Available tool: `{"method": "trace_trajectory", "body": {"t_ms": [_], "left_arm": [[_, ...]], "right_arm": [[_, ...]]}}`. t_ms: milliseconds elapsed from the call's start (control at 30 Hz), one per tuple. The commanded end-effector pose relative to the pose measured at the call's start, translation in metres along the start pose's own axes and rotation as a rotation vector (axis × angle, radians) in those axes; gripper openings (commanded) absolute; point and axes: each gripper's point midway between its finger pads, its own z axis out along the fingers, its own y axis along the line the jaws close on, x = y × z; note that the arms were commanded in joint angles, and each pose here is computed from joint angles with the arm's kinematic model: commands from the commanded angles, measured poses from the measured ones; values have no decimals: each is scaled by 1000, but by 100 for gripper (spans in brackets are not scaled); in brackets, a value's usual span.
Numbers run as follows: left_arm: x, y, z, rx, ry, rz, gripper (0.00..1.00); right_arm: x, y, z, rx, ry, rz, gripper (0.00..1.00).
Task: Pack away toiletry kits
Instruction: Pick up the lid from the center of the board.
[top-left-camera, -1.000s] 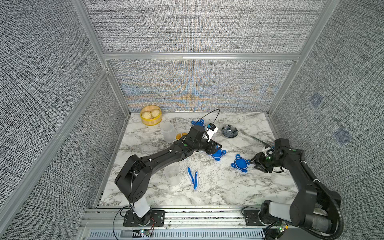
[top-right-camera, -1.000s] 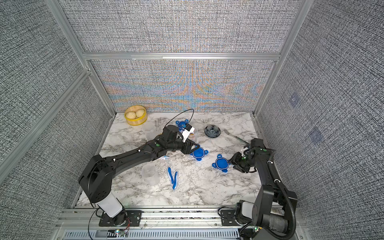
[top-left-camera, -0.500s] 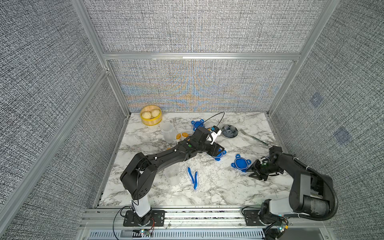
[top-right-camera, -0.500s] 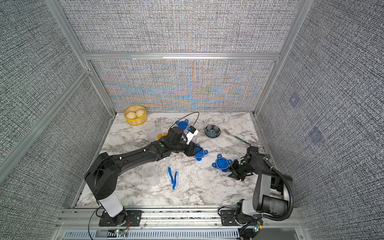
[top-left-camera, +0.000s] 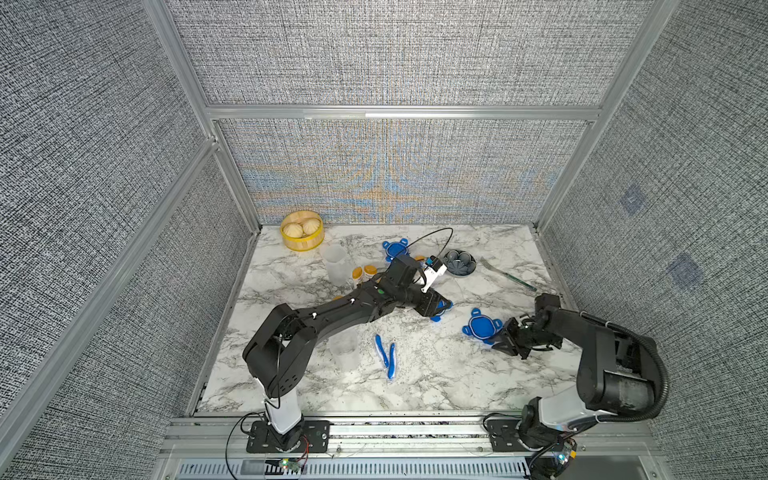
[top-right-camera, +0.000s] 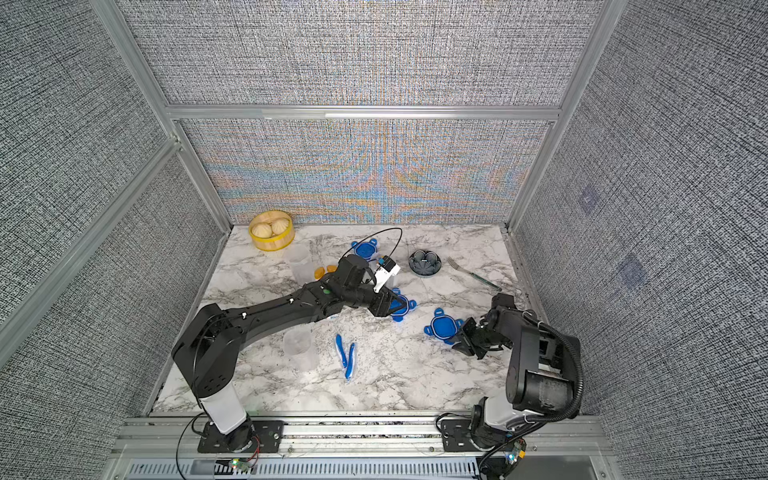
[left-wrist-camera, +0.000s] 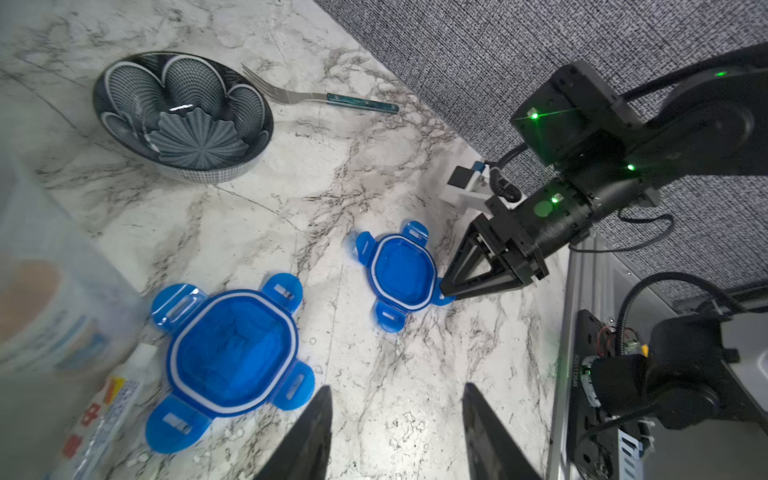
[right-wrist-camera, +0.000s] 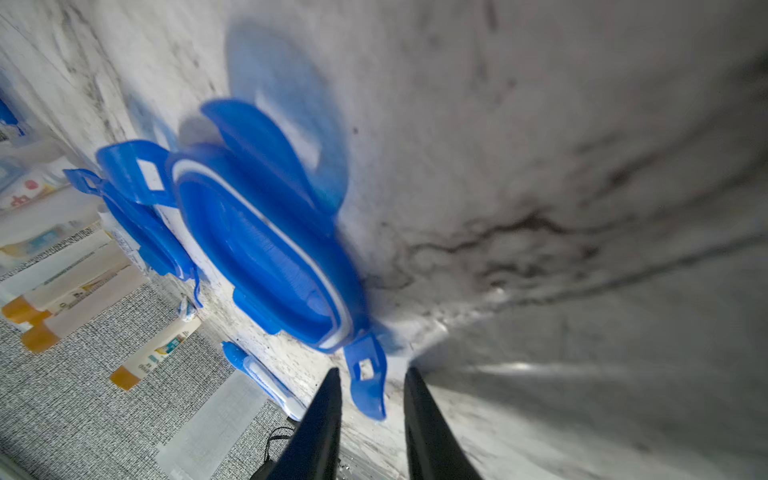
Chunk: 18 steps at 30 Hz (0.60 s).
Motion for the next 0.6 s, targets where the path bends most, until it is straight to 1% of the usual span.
{"method": "trace_trajectory", "body": {"t_ms": [0,67,167,267,300,367,467,533,567], "left_arm": [[-4,-15,0,89,-10,28,50],[-3,-19,-1,111,-7,39,50],[-4,-20,-2,110,-9,47,50],[-6,-21,-4,107,-14,62,50],[-9,-22,-7,105,-25,71,50],[-17,-24,-12,93,-61,90,49],[-38,-27,-24,80,-131,130,48],[-53,-28,-35,70,-176,167,49],[-60,-26,-41,53,-198,185,53]], "right_arm": [[-6,1,3,-11,-19,13,27],[-6,1,2,-13,-24,15,21],[-4,0,0,-9,-39,10,11],[-3,5,-7,-24,-64,2,2],[-4,8,-12,-27,-83,-7,0],[-5,15,-26,-23,-125,-39,0],[-7,36,-59,-31,-220,-115,0],[-10,65,-90,-71,-322,-222,0],[-12,80,-104,-93,-368,-278,0]]}}
